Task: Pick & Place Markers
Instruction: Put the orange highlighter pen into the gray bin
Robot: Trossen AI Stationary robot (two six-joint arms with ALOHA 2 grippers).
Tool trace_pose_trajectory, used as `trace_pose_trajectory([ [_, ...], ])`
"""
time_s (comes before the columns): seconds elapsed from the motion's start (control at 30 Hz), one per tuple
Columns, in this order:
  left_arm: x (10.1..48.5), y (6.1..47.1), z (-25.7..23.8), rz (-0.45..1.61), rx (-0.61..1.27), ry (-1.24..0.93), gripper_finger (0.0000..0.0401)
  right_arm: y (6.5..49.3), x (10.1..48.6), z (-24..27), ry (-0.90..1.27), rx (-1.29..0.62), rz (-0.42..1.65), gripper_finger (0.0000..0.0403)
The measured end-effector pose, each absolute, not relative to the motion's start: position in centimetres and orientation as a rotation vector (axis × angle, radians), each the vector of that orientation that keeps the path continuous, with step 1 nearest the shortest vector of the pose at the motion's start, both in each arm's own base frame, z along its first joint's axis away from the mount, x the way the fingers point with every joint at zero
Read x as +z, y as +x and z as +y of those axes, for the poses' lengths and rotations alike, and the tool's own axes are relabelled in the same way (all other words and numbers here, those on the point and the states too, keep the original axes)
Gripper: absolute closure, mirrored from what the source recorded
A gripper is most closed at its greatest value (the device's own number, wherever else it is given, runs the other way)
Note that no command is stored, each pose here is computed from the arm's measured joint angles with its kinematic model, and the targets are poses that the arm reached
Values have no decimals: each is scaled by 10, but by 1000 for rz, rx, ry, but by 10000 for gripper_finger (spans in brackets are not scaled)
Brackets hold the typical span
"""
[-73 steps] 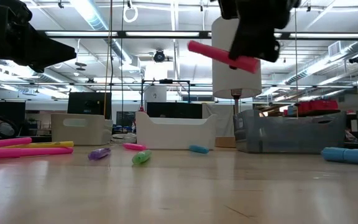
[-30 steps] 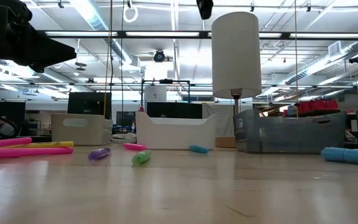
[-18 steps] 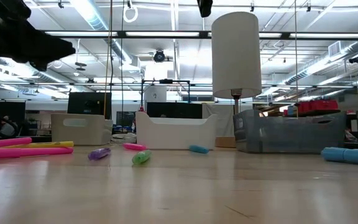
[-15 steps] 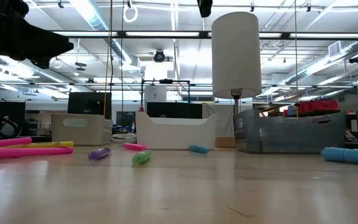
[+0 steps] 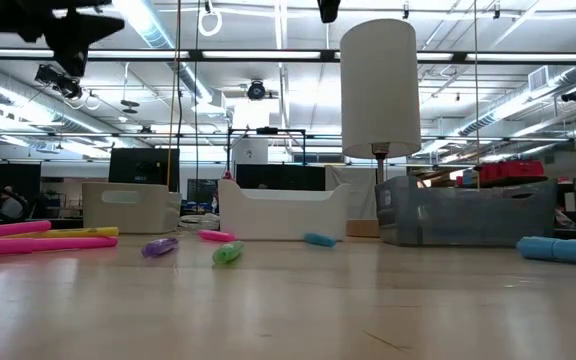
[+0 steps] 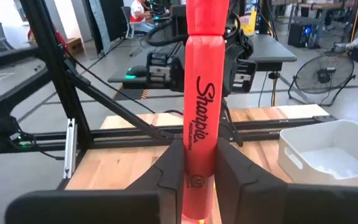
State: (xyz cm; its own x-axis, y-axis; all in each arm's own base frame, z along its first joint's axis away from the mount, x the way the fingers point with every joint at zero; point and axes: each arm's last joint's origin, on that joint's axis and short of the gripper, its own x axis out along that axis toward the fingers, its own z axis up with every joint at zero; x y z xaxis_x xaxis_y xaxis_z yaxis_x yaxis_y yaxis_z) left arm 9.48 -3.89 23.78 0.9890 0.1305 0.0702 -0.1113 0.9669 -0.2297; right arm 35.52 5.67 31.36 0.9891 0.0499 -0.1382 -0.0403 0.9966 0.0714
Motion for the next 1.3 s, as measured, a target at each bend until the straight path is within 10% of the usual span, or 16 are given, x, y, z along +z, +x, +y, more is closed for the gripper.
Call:
trace_pose_trajectory([
  [1.3, 387, 261, -115, -9, 280, -117, 177, 334, 354, 43, 13, 291, -27, 348],
])
